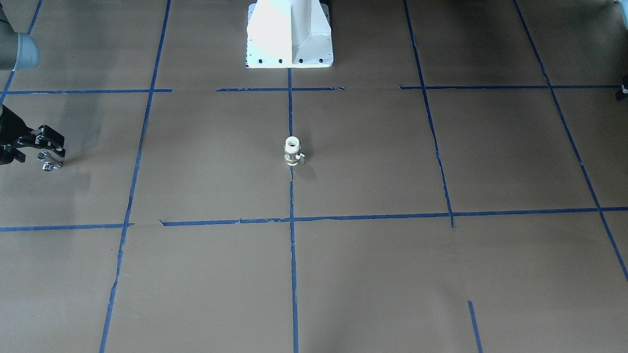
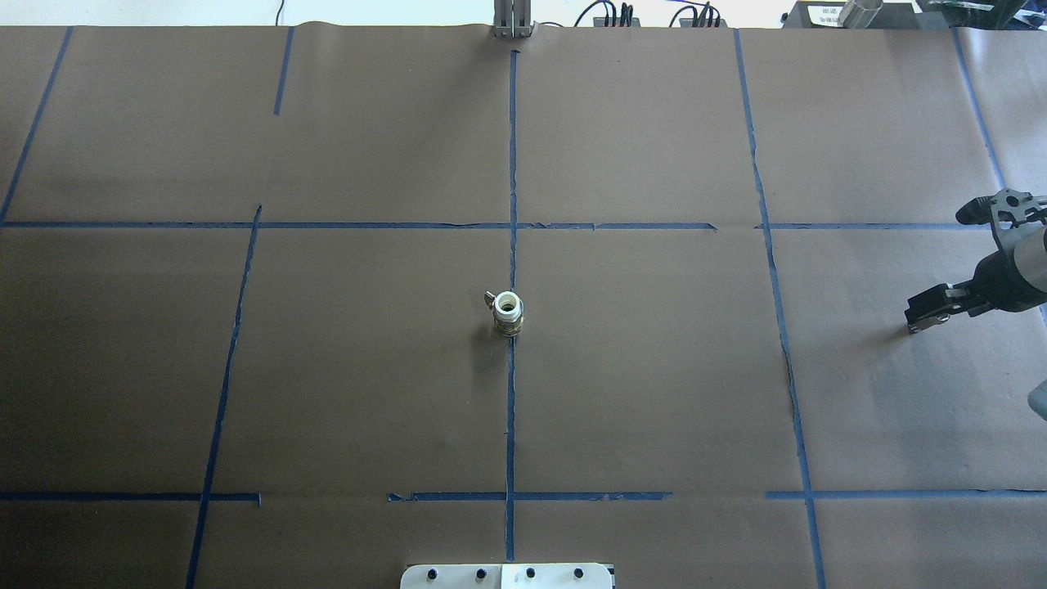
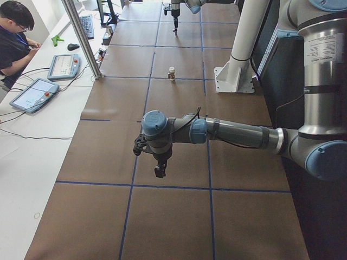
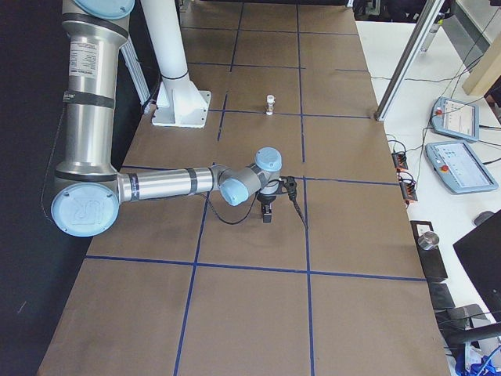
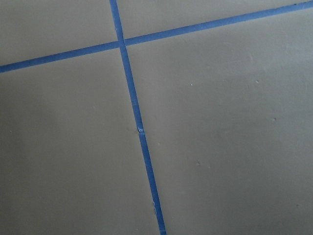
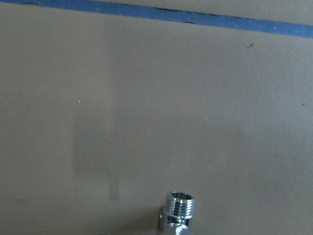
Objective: Assemble PPR valve and pipe with both arms
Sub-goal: 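Lower the right gripper onto the chrome valve fitting and grasp it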
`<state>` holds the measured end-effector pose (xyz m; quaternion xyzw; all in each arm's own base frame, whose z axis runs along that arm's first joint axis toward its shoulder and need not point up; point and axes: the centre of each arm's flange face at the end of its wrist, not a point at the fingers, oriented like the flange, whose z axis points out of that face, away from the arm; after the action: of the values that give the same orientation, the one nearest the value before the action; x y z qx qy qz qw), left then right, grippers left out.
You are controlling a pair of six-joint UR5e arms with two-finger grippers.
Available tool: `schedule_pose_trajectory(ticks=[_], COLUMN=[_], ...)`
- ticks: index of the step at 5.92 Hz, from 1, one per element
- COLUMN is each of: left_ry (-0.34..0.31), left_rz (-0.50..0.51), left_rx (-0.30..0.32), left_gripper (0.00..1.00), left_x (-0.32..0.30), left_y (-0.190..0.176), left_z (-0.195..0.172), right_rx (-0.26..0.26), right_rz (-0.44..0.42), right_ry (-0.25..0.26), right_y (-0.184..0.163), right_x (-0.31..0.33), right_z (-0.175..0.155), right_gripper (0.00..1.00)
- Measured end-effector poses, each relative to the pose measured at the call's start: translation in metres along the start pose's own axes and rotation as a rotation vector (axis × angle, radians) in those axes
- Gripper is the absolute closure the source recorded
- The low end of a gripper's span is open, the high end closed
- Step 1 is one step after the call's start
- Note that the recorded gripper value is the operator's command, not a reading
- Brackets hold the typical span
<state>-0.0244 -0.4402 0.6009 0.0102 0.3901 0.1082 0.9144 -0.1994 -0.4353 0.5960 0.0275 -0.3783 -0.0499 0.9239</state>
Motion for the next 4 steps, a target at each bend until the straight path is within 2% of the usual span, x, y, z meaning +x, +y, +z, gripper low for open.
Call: schedule_pose_trajectory(ticks=[1, 2, 4], left_ry=[0.000, 0.000, 0.000], left_rz=[0.000, 0.000, 0.000], left_rx=[0.000, -0.001, -0.001], left_gripper=[0.00, 0.00, 0.00], left_x=[0.0000, 0.0000, 0.0001], left_y=[0.0000, 0.0000, 0.0000], left_z=[0.0002, 0.0003, 0.0002], right_rx=[-0.001, -0.001, 0.004], right_rz=[0.000, -0.002, -0.007], right_ry=[0.000, 0.000, -0.005], right_y=[0.0001, -0.0001, -0.0003], right_x=[-0.0009, -0.0013, -0.0024], right_z=[0.0005, 0.0006, -0.0027], right_gripper=[0.93, 0.99, 1.00])
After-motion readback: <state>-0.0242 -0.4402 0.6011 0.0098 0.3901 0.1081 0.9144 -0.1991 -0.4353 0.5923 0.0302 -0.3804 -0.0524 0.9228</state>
